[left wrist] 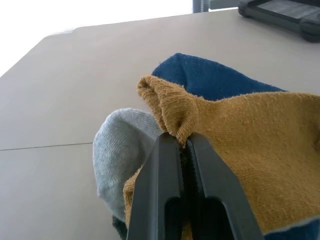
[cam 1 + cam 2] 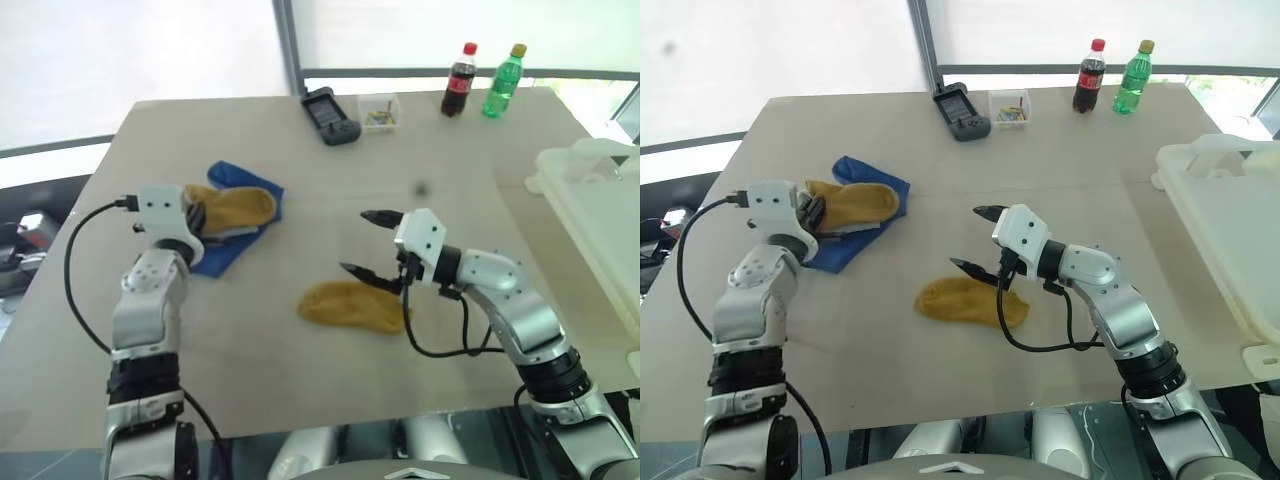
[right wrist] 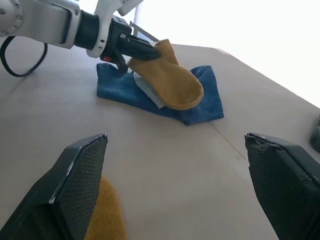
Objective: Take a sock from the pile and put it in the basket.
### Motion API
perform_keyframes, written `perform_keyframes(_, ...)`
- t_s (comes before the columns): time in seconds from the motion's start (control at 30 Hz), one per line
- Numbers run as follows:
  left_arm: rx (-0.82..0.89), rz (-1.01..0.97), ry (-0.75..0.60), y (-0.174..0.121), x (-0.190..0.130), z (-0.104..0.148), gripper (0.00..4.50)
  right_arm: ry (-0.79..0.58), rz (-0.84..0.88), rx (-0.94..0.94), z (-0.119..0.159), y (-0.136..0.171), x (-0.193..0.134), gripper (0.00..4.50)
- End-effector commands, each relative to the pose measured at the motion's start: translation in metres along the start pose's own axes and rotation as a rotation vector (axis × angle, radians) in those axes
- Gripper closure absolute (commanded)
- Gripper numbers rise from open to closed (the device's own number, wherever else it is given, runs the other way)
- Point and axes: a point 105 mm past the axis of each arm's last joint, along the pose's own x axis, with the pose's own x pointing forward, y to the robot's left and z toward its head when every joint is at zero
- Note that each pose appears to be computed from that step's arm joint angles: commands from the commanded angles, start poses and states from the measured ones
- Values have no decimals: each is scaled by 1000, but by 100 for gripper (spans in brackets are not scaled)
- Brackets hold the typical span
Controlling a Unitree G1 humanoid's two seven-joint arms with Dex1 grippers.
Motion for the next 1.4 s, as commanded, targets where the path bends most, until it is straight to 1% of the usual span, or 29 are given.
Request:
perform_keyframes(0.03, 116, -131, -96, -25, -18, 21, 446, -42, 10, -21, 11, -1, 0, 0)
perform_keyframes(0.17, 90, -220, -12, -44, -38, -5, 446, -41, 20, -17, 11, 0, 1, 0)
perform_keyframes(0.27, 58, -273, 39, -53, -51, -16, 446, -38, 26, -15, 10, 1, 0, 0)
perform_keyframes(0.33, 11, -309, 87, -58, -61, -24, 446, -35, 28, -13, 9, 2, -1, 0)
perform_keyframes(0.43, -65, -328, 128, -61, -69, -30, 446, -33, 30, -9, 8, 3, -1, 0)
perform_keyframes(0.6, -90, -323, 158, -58, -75, -34, 446, -33, 32, -4, 6, 4, 0, 0)
perform_keyframes(0.67, -133, -290, 131, -52, -72, -28, 446, -33, 32, -2, 6, 4, 0, 0)
perform_keyframes(0.8, -219, -155, 60, -28, -53, -11, 446, -33, 34, 2, 5, 6, 1, 0)
perform_keyframes(0.87, -264, -124, 44, -21, -48, -5, 446, -33, 34, 4, 4, 6, 2, 0)
perform_keyframes(0.93, -276, -142, 72, -22, -49, -8, 446, -30, 33, 4, 3, 6, 2, 0)
perform_keyframes(1.03, -353, -262, 219, -42, -70, -30, 446, -24, 29, 2, 2, 6, 0, 0)
perform_keyframes(1.13, -371, -325, 304, -52, -88, -43, 446, -23, 27, 3, 2, 6, 0, 0)
perform_keyframes(1.3, -340, -313, 312, -45, -98, -47, 446, -22, 28, 8, 0, 8, 0, 0)
perform_keyframes(1.4, -344, -293, 314, -42, -100, -49, 349, -23, 32, 11, 0, 9, 1, 0)
